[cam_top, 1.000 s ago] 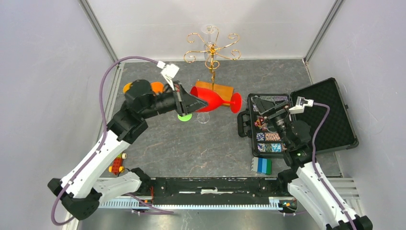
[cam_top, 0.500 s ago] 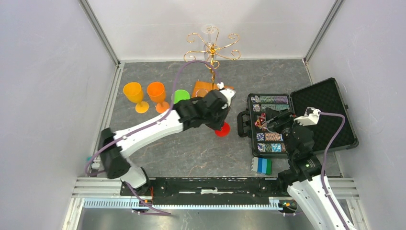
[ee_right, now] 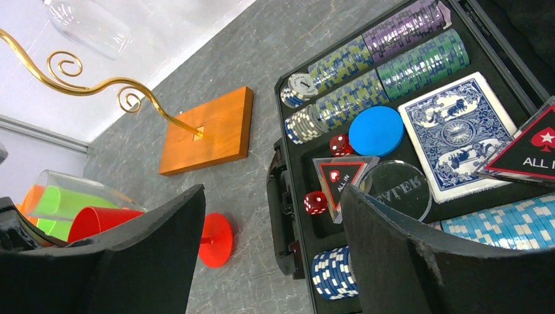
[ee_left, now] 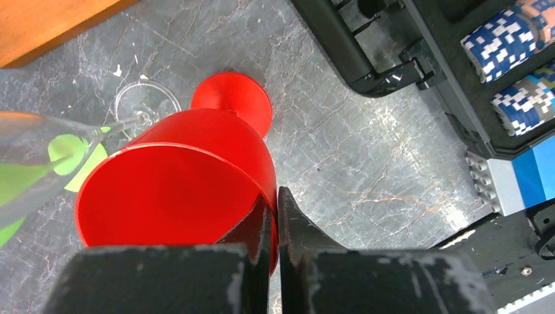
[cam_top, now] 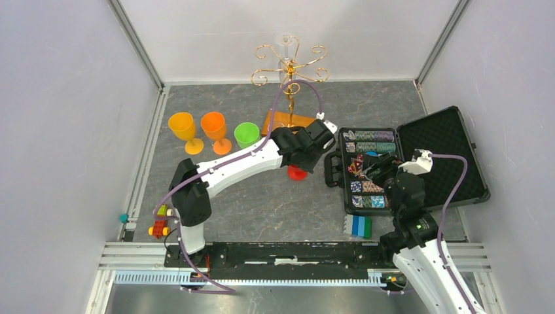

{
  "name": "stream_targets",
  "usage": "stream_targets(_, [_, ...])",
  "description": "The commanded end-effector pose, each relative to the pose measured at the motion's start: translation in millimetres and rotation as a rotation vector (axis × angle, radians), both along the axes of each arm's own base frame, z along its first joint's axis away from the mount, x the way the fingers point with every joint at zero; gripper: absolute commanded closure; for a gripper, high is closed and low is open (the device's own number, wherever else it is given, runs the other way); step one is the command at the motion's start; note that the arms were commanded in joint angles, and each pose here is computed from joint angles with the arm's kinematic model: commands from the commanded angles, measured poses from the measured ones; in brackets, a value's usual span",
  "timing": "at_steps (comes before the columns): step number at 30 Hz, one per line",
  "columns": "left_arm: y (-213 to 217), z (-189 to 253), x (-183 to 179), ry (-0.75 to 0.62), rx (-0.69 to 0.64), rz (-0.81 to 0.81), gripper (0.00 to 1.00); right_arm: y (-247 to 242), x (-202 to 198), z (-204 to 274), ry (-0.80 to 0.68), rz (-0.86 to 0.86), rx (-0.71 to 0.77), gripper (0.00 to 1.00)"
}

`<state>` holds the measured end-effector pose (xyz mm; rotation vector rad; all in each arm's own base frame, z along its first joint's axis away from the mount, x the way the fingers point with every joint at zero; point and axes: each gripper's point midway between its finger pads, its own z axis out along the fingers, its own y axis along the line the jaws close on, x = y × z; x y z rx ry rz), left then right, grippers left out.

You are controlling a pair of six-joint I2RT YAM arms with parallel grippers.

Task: Take the wine glass off the wine glass rack

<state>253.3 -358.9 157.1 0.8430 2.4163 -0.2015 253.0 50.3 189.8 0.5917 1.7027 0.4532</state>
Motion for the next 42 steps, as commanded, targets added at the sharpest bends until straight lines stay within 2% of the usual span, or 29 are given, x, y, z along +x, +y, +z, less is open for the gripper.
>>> stream_targets(1, [-14.5,11.3,12.8,-0.054,0.001,-0.045,0.97,-2.8,0.2,-2.6,-0.001,-0.006,-0.021,0.20])
stream_targets(11, [-32.3,19.6,24.8,-0.061,-0.037,-0.064,0.80,-3.7,-2.4,0.9,-0.003,-0.004,-0.027,0.19])
stream_targets(15, [-30.7,41.8,27.9,-0.092,-0.067,-0.064,0.62,-3.7,-3.7,4.3,-0.008,-0.002,-0.024,0.19])
stream_targets(20, [-26.7,96.6,25.3,-0.163,-0.150,-0.117,0.36,-2.3,-4.2,10.2,-0.020,0.004,-0.013,0.19])
stream_targets(24, [-21.4,150.5,26.8,-0.209,-0.287,-0.149,0.22,-0.7,-4.0,10.4,-0.018,0.010,-0.006,0.19])
stream_targets(28, [-11.9,206.4,42.7,-0.237,-0.497,-0.146,0.08,1.7,-3.3,7.3,-0.004,0.017,0.002,0.19])
stream_targets(31, [6.0,245.5,71.3,-0.303,-0.643,-0.082,0.04,3.5,-2.7,4.4,0.007,0.023,0.007,0.19])
stream_targets(38, [62.9,304.8,164.4,-0.403,-0.967,0.228,0.02,6.1,-2.3,-1.0,0.024,0.032,0.017,0.19])
stream_targets(42, [77.7,315.7,206.6,-0.437,-1.086,0.382,0.13,6.4,-2.2,-0.4,0.024,0.032,0.018,0.19])
